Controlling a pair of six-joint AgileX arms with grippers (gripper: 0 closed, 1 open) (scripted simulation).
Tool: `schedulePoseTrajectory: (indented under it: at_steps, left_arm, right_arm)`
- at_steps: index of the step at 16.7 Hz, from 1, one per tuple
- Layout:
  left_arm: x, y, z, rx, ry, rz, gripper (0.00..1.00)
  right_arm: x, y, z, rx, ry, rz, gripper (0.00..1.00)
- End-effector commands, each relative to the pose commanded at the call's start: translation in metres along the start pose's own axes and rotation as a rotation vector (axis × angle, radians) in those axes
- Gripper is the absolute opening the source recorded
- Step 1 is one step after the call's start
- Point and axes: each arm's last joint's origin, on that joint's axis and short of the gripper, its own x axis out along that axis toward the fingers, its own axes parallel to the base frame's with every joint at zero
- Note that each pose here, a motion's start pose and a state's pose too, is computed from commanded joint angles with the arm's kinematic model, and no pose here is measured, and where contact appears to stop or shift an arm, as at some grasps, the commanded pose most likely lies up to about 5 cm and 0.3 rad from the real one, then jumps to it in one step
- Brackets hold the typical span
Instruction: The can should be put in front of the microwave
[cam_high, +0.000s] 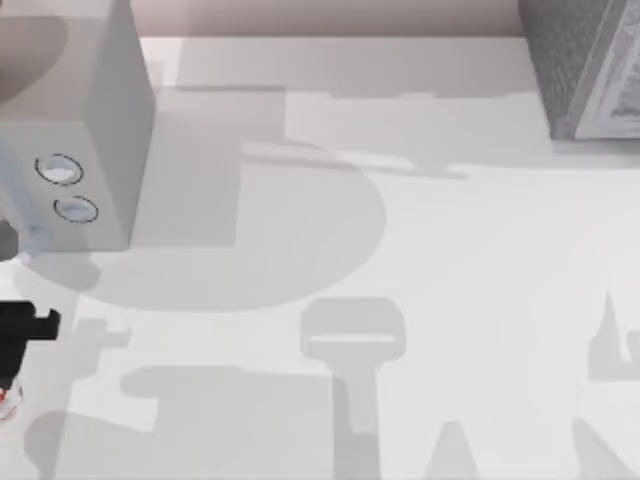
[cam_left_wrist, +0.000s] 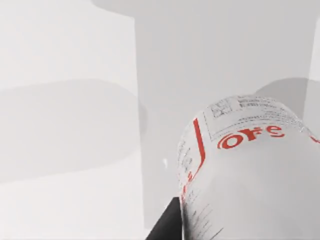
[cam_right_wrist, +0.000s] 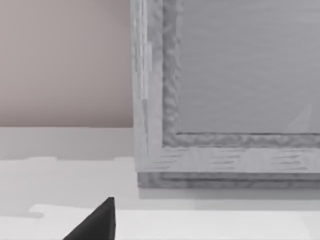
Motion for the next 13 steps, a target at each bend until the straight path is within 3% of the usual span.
schedulePoseTrajectory:
  at_steps: [11,13]
  left_arm:
    - [0.0000,0.0000,0.0000,0.000,0.000,0.000,0.98]
    - [0.0000,0.0000,0.0000,0.000,0.000,0.000,1.00]
  right_arm:
    - [0.0000,0.0000,0.0000,0.000,0.000,0.000,1.00]
    - [0.0000,0.0000,0.0000,0.000,0.000,0.000,1.00]
